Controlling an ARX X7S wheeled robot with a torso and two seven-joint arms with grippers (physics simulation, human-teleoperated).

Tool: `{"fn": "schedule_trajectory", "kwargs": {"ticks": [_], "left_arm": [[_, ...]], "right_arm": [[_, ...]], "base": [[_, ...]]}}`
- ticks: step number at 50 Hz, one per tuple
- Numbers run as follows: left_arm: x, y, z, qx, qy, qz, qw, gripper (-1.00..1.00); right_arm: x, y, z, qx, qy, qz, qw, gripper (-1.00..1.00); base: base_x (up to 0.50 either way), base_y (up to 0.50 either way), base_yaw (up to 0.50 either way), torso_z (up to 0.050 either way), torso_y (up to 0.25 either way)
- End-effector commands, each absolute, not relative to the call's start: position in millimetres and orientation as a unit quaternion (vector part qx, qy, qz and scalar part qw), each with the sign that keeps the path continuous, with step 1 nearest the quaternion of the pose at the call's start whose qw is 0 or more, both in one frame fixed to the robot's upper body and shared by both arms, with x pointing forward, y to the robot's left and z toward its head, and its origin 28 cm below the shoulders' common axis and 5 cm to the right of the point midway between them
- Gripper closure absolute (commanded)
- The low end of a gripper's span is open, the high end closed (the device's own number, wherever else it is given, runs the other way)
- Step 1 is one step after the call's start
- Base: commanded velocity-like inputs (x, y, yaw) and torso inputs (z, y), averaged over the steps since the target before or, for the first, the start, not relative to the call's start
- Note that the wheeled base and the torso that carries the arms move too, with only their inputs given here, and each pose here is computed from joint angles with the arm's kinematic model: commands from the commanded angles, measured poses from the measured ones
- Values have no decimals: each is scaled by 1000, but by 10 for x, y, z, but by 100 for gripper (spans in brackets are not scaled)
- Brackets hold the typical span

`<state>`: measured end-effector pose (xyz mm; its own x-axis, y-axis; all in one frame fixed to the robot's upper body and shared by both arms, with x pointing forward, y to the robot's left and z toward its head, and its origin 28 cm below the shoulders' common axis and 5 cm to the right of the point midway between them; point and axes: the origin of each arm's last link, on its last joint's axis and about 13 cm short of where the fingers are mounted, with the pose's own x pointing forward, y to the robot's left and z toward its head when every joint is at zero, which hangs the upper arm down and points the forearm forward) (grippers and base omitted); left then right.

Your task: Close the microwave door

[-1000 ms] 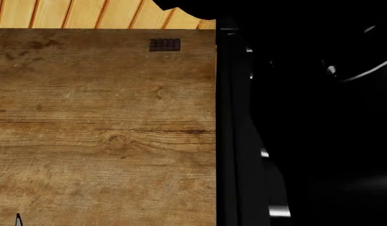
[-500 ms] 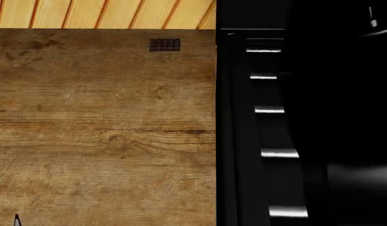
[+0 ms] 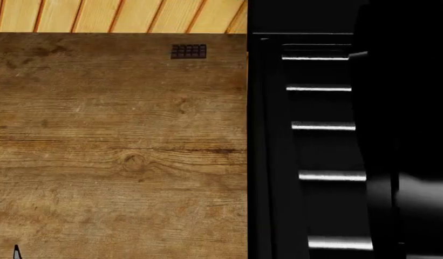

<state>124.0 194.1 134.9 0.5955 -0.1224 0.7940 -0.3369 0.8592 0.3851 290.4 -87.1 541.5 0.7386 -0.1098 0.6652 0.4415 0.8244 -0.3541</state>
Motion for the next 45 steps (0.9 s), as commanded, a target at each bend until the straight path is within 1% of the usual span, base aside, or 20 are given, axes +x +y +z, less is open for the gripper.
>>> {"fn": "schedule_trajectory", "kwargs": {"ticks": [1, 20, 25, 27, 28, 29, 30, 33, 45], "left_arm": [[1241, 1944, 1351, 257, -445, 64, 855, -100], [1243, 1948, 1340, 257, -445, 64, 856, -100], [1236, 1942, 1350, 256, -446, 63, 855, -100], [1237, 1944, 1351, 256, -446, 63, 855, -100], [1238, 1944, 1349, 256, -446, 63, 855, -100], [1238, 1944, 1348, 256, -446, 63, 855, -100], [1238, 1945, 1348, 256, -446, 63, 855, -100], [1240, 1949, 1347, 256, -445, 65, 855, -100], [1234, 1970, 1345, 255, -443, 72, 856, -100]], "right_arm": [[2965, -875, 5411, -251, -316, -147, 903, -100], [3086, -1005, 5417, -226, -260, -140, 928, -100], [3166, -984, 5403, -232, -221, -110, 941, -100], [3210, -968, 5373, -247, -192, -66, 947, -100], [3225, -968, 5382, -248, -189, -78, 947, -100], [3227, -965, 5385, -248, -188, -68, 948, -100], [3240, -973, 5391, -254, -184, -83, 946, -100], [3247, -974, 5398, -250, -182, -78, 948, -100], [3193, -1041, 5526, -240, -182, -105, 948, -100]], "base": [[0, 0, 0, 0, 0], [0, 0, 0, 0, 0], [0, 0, 0, 0, 0], [0, 0, 0, 0, 0], [0, 0, 0, 0, 0], [0, 0, 0, 0, 0], [0, 0, 0, 0, 0], [15, 0, 3, 0, 0], [18, 0, 8, 3, 0]]}}
